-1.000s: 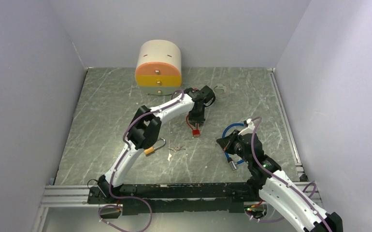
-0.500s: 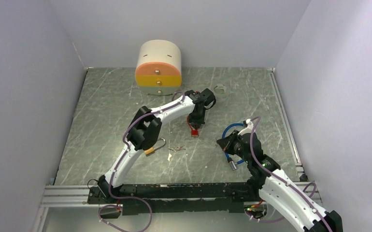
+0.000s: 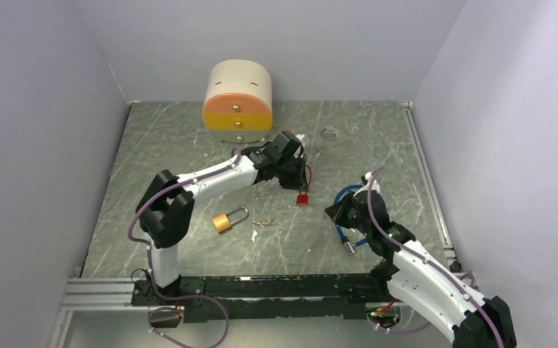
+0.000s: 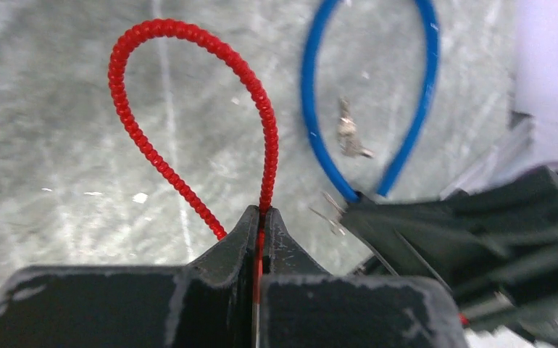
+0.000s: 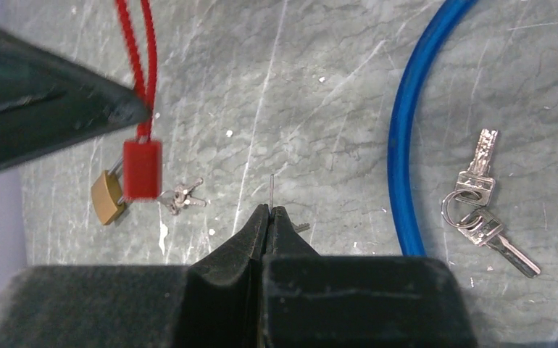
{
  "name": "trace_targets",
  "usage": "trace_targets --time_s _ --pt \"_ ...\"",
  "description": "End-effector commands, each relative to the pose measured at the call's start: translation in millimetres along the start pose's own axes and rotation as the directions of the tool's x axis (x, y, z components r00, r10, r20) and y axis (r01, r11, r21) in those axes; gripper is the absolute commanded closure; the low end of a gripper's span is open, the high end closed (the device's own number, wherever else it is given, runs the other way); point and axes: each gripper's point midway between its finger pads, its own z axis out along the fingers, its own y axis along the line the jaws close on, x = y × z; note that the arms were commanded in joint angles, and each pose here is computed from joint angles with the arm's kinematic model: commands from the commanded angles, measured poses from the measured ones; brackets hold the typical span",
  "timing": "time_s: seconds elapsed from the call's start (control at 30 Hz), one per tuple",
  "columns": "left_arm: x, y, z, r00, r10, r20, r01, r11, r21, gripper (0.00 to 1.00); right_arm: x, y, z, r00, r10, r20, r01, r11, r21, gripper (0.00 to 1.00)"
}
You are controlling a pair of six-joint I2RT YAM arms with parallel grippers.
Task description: Unlock with the key
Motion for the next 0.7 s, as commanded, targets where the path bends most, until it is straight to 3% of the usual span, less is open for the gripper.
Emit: trace_targets --time_s 0.0,0.13,0.43,0.67 --pt "-2 -50 -21 1.0 -0.016 0.018 0.009 0.945 0.326 0.97 -17 4 1 0.999 0.033 0.019 -0.034 0.998 0.059 1.0" --pt "13 -67 -34 0.999 -0.028 -0.044 0.045 0.878 0.476 0.97 -11 -3 5 0.999 0.047 -0.015 -0.045 0.992 0.116 1.0" --pt "52 -66 -27 0.976 -0.021 -0.217 0.158 0.751 0.641 0.98 3 -27 10 0.995 0.063 -0.079 -0.042 0.968 0.248 1.0" --pt "66 -47 -2 0.954 -0.057 -0.295 0.239 0.738 0.631 0.98 3 -32 8 0.993 0.073 -0.093 -0.042 0.954 0.296 1.0"
